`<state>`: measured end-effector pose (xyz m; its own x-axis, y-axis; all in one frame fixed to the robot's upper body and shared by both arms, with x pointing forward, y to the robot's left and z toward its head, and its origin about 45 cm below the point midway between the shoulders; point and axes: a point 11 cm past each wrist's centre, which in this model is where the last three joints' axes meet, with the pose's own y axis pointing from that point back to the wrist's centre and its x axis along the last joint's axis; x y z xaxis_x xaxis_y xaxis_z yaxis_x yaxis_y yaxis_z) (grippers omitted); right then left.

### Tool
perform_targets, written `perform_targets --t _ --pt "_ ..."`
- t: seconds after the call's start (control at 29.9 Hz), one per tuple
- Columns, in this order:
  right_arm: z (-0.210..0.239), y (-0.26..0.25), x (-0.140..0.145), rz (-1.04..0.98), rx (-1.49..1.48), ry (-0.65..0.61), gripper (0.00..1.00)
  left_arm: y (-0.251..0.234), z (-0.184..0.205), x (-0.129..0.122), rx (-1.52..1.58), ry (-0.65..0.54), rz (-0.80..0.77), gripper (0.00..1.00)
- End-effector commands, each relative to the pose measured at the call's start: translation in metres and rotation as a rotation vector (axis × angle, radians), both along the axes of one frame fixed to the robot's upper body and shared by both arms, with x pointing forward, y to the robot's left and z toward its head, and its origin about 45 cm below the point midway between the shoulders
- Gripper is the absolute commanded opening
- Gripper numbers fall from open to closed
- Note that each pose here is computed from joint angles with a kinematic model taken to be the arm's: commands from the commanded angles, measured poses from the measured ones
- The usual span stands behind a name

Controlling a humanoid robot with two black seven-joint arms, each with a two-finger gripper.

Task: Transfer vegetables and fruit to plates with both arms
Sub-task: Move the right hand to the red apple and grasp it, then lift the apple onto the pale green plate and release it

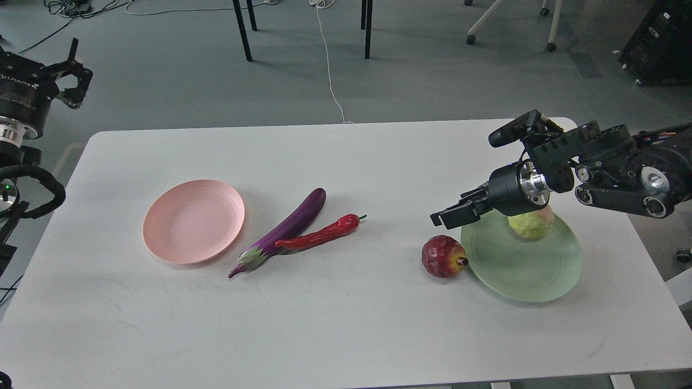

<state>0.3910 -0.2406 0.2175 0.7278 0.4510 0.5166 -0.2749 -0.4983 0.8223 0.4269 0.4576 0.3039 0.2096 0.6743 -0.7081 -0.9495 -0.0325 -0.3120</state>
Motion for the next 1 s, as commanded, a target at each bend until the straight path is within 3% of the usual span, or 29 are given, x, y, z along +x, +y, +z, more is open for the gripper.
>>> perform_targets --t 0.0,0.67,0.87,0.94,0.97 --pt "-0.005 0.005 -0.007 0.034 -0.019 0.024 0.97 0.000 -0.002 -0.001 0.002 0.006 -0.002 0.98" --pt "-0.046 0.030 -0.020 0.170 -0.132 0.070 0.90 0.008 0.000 -0.002 0.017 0.010 0.014 0.98" --pt "-0.054 0.021 -0.027 0.167 -0.156 0.094 0.82 0.013 0.004 -0.003 0.026 0.005 0.024 0.98" --pt "-0.053 0.022 -0.025 0.163 -0.143 0.086 0.72 0.015 0.008 -0.003 0.024 -0.003 0.028 0.98" --pt "-0.051 0.025 -0.024 0.162 -0.130 0.077 0.63 0.015 0.011 -0.002 0.022 -0.010 0.028 0.98"
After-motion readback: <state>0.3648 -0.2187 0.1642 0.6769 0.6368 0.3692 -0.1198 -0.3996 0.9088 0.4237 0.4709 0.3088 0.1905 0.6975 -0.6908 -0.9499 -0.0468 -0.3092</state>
